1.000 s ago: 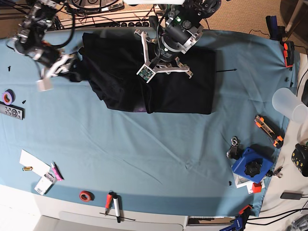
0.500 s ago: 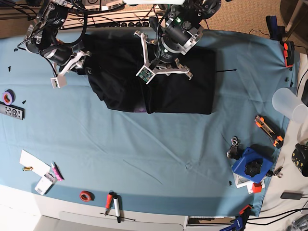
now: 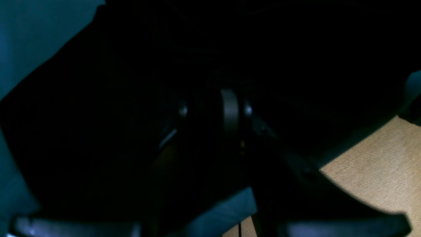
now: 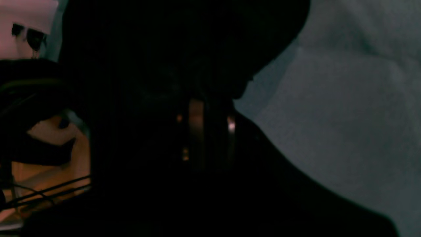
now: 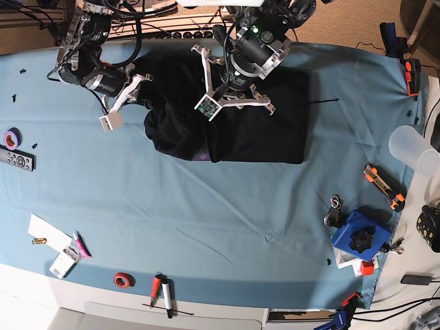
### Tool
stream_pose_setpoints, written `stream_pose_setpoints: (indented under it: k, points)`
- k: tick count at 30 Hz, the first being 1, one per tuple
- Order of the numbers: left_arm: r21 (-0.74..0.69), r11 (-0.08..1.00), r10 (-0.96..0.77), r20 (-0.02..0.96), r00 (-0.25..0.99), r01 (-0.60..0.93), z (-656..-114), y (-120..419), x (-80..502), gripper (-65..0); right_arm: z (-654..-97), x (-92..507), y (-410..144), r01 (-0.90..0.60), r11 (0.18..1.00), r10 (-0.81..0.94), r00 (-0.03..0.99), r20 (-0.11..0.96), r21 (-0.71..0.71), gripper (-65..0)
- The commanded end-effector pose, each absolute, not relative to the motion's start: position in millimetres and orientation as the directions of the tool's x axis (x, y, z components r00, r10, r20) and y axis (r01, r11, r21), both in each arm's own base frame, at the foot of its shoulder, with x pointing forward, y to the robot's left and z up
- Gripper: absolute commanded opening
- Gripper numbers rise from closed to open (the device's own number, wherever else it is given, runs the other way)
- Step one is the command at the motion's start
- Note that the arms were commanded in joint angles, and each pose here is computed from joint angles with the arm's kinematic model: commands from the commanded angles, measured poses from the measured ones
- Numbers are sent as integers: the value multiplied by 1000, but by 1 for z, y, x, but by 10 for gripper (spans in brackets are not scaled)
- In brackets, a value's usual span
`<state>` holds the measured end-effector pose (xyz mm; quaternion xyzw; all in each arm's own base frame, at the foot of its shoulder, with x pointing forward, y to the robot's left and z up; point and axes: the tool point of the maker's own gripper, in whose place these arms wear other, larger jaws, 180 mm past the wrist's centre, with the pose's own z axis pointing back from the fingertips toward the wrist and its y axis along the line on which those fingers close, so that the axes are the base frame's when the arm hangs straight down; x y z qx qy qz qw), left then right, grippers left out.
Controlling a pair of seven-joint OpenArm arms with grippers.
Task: Layout the t-shirt on the table in an organized manner, then fold the t-shirt properly
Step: 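Grasp the shirt's other end with the right gripper and fold it inward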
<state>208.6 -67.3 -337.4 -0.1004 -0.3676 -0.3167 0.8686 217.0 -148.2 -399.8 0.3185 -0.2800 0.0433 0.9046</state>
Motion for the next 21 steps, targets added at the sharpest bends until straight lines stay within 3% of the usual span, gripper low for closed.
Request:
stream_pose_setpoints:
  k: [1,7,15,21]
  points:
    - [60,782,-458,730,507,621,-327,-71,213,-528,-407,216,-166,-234,840,-57,859,508,490,-650]
    - [59,783,-460,725,512,619,-325,-69,212,-528,-380,259,-248,-111,950,-101,774,625,291,-650]
    - [64,796,-424,770,477,602,-295,-65,216,-528,-323,289,-334,-77,996,29,711,703,37,-650]
    - [251,845,-488,723,489,472,-299,-19,233,-528,-307,289,-357,-49,998,52,720,692,-25,-650]
